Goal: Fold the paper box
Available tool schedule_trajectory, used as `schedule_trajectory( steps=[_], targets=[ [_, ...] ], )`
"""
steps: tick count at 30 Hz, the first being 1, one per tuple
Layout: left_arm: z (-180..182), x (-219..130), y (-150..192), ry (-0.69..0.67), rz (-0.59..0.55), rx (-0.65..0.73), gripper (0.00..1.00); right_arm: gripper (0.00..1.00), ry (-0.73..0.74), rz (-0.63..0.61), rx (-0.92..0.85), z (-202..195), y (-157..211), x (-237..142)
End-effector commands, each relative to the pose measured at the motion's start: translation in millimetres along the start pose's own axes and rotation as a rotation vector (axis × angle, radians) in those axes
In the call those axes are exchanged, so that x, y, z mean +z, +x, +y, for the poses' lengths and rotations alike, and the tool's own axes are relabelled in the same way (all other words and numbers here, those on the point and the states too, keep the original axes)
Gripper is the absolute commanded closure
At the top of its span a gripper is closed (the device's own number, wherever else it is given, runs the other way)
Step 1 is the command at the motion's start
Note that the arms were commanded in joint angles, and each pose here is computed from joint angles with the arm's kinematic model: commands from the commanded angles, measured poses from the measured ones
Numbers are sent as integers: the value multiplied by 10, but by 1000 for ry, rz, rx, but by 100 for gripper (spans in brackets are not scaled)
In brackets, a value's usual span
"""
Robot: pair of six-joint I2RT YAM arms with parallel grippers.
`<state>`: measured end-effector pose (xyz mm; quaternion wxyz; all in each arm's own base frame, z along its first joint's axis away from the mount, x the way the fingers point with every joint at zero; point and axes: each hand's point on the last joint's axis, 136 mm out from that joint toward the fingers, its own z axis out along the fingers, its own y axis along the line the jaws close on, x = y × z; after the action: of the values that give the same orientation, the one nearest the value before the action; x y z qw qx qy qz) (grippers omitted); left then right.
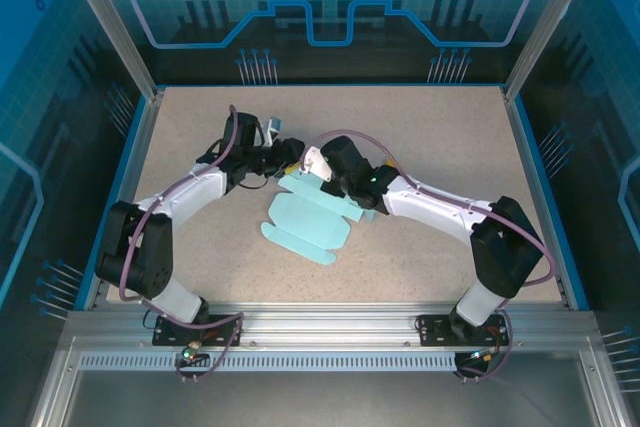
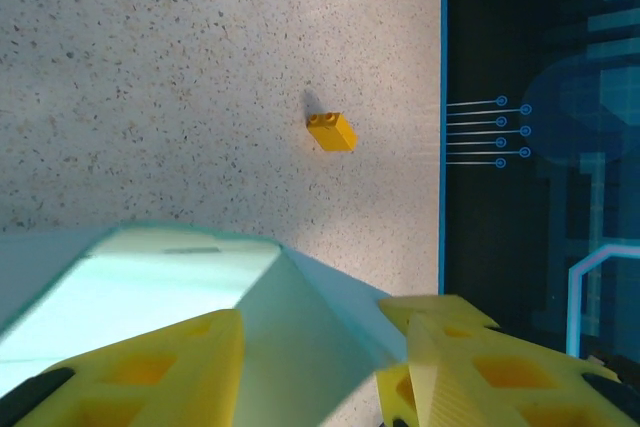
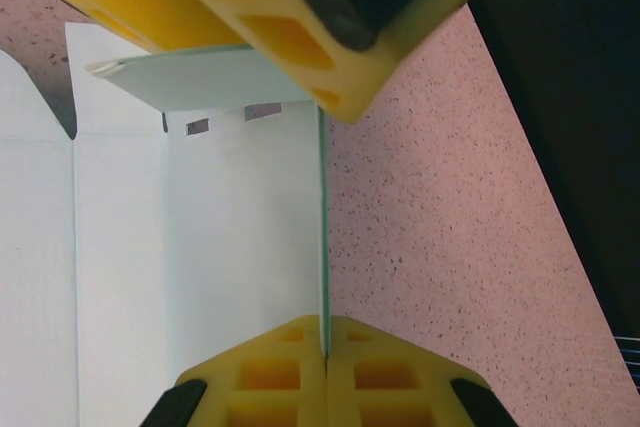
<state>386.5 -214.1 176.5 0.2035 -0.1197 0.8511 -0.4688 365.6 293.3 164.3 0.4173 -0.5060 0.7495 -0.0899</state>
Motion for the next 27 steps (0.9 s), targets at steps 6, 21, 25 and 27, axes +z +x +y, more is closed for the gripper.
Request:
schedule_trajectory(
  steps=[6, 21, 25, 27],
  targets=[
    [-127, -65, 121, 83, 27, -44, 50, 100, -27, -11, 69, -47, -7, 45],
    [-152, 53, 163, 115, 35, -76, 51, 100, -118, -71, 179, 26, -46, 64],
    [-83, -10, 95, 81, 4, -57, 50, 100, -145, -75, 195, -7, 21, 14],
    [-63, -58, 57, 67, -12, -42, 49, 100, -167, -78, 204, -15, 52, -17]
  ],
)
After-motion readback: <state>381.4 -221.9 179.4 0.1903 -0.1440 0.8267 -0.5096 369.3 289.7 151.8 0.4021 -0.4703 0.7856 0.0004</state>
